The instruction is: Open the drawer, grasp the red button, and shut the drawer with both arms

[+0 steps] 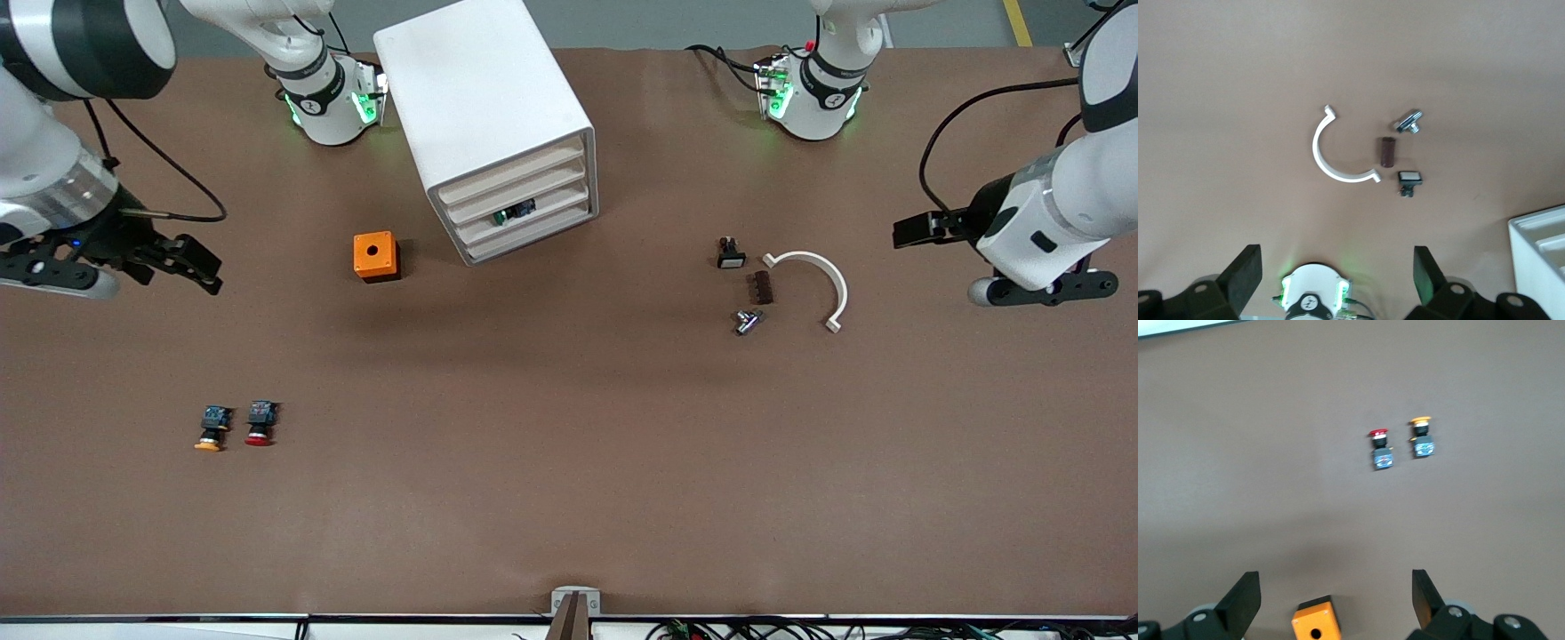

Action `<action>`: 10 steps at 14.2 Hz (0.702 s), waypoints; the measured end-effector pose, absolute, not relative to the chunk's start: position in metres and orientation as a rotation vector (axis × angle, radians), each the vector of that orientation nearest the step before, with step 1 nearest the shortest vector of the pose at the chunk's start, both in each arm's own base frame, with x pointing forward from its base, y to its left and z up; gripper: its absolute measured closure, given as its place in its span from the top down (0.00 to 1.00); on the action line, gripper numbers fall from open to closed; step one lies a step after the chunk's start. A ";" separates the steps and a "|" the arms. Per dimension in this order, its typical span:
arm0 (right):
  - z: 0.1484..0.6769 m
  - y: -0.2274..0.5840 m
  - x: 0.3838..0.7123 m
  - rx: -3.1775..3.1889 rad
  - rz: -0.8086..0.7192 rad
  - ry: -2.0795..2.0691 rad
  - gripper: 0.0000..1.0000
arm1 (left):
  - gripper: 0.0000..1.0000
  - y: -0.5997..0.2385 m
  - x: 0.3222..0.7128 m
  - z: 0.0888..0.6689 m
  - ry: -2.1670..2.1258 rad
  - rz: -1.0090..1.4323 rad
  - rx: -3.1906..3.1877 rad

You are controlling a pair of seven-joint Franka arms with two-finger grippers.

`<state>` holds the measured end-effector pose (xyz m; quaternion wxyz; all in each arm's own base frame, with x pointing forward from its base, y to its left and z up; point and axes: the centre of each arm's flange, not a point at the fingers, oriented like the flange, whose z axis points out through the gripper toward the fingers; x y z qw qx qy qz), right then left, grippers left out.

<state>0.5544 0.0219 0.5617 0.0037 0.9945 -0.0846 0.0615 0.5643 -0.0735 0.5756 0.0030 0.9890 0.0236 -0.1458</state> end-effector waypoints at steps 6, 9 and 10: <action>0.588 -0.018 0.555 3.108 0.218 -0.279 1.00 | 1.00 -0.037 0.520 0.556 0.029 -0.321 3.117; 0.615 -0.011 0.553 3.111 0.220 -0.260 1.00 | 1.00 -0.035 0.503 0.546 0.035 -0.160 3.128; 0.626 -0.010 0.551 3.113 0.213 -0.259 1.00 | 1.00 -0.034 0.501 0.550 0.037 -0.119 3.129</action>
